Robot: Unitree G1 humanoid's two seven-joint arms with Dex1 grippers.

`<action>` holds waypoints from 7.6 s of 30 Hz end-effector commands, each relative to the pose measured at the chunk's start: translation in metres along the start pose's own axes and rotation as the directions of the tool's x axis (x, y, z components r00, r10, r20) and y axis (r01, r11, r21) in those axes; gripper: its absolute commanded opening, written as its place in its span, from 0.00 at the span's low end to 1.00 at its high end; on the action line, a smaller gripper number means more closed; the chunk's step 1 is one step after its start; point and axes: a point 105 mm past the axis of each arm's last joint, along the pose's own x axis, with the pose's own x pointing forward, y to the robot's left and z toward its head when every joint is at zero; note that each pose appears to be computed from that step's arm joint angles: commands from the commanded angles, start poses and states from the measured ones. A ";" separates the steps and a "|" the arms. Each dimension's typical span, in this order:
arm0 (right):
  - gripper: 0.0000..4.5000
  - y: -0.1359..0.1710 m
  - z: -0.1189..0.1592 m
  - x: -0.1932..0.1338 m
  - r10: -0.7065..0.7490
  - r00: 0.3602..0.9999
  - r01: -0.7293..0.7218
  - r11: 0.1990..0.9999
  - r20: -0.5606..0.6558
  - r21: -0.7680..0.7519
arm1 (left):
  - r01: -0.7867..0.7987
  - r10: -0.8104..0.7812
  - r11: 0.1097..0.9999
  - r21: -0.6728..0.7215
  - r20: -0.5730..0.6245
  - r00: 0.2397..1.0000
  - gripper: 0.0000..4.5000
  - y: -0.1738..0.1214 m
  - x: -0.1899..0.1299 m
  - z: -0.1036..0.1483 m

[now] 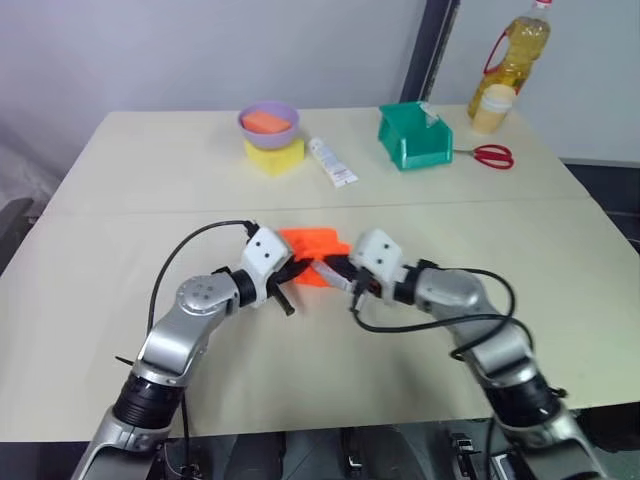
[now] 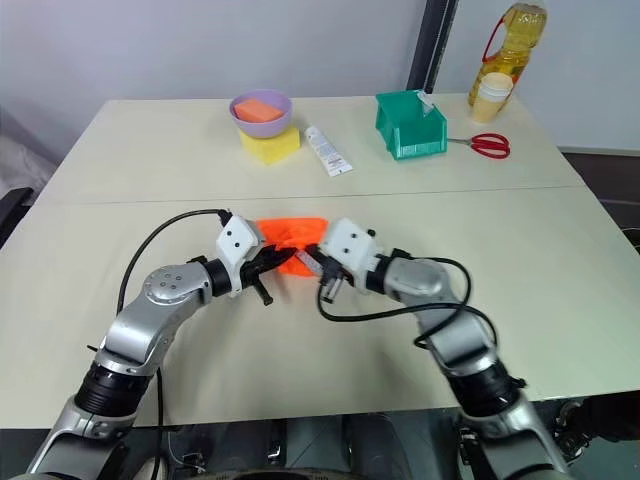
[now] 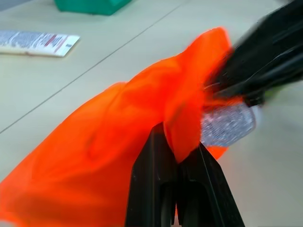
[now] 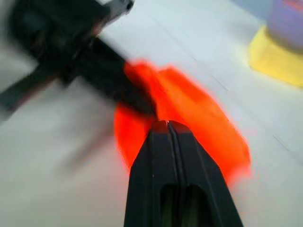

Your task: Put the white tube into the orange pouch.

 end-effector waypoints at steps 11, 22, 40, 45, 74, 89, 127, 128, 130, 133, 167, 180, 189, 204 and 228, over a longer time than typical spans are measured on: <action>0.01 0.025 -0.035 -0.026 0.001 0.995 0.017 0.985 -0.105 0.174 | 0.100 -0.092 0.992 -0.081 0.093 0.991 0.00 -0.003 0.000 0.025; 0.01 0.001 -0.048 -0.001 -0.153 0.981 0.168 0.978 -0.122 0.120 | 0.150 -0.142 0.984 -0.100 0.087 0.986 0.00 -0.012 -0.003 0.025; 0.01 0.018 -0.011 0.058 -0.050 0.998 0.044 0.987 0.035 0.152 | 0.287 -0.287 0.951 -0.114 0.022 0.958 0.00 -0.038 -0.014 0.023; 0.01 0.015 -0.013 0.052 -0.071 0.997 0.067 0.987 0.029 0.145 | 0.209 -0.213 0.973 -0.099 -0.040 0.976 0.00 -0.022 -0.018 0.010; 0.53 -0.003 -0.024 -0.046 -0.045 0.997 0.057 0.979 -0.063 0.195 | 0.178 -0.199 0.966 -0.189 -0.098 0.975 0.66 0.012 -0.080 -0.002; 0.64 -0.001 -0.055 -0.028 -0.061 0.984 0.095 0.975 -0.168 0.203 | 0.122 -0.121 0.989 -0.089 0.020 0.992 0.66 0.025 -0.056 0.020; 0.00 -0.043 0.005 -0.081 -0.159 0.985 0.162 0.986 -0.072 0.040 | 0.374 -0.380 0.924 0.082 0.081 0.921 0.98 -0.013 0.018 0.041; 0.00 -0.042 0.005 -0.081 -0.155 0.985 0.158 0.987 -0.071 0.040 | 0.373 -0.380 0.923 0.089 0.078 0.922 0.98 -0.013 0.019 0.041; 0.00 -0.041 0.006 -0.080 -0.149 0.986 0.152 0.988 -0.069 0.042 | 0.368 -0.376 0.925 0.096 0.078 0.923 0.98 -0.014 0.022 0.041; 0.00 -0.039 0.006 -0.079 -0.145 0.987 0.148 0.988 -0.065 0.044 | 0.369 -0.377 0.923 0.110 0.061 0.924 0.98 -0.017 0.028 0.037; 0.00 -0.029 0.007 -0.077 -0.113 0.991 0.115 0.993 -0.066 0.039 | 0.484 -0.484 0.875 0.016 0.045 0.874 0.70 -0.024 0.048 0.030; 0.00 -0.029 0.007 -0.076 -0.113 0.991 0.116 0.993 -0.066 0.037 | 0.480 -0.479 0.877 0.004 0.057 0.876 0.70 -0.021 0.047 0.031; 0.00 -0.028 0.010 -0.076 -0.106 0.992 0.108 0.994 -0.061 0.031 | 0.479 -0.479 0.877 0.010 0.058 0.876 0.70 -0.021 0.049 0.031; 0.00 -0.028 0.010 -0.076 -0.103 0.993 0.105 0.994 -0.060 0.031 | 0.491 -0.490 0.871 0.009 0.065 0.869 0.05 -0.022 0.046 0.033; 0.00 -0.057 -0.016 -0.080 -0.222 0.962 0.212 0.974 -0.160 -0.078 | 0.395 -0.387 0.919 -0.016 -0.233 0.892 0.05 0.002 -0.046 -0.033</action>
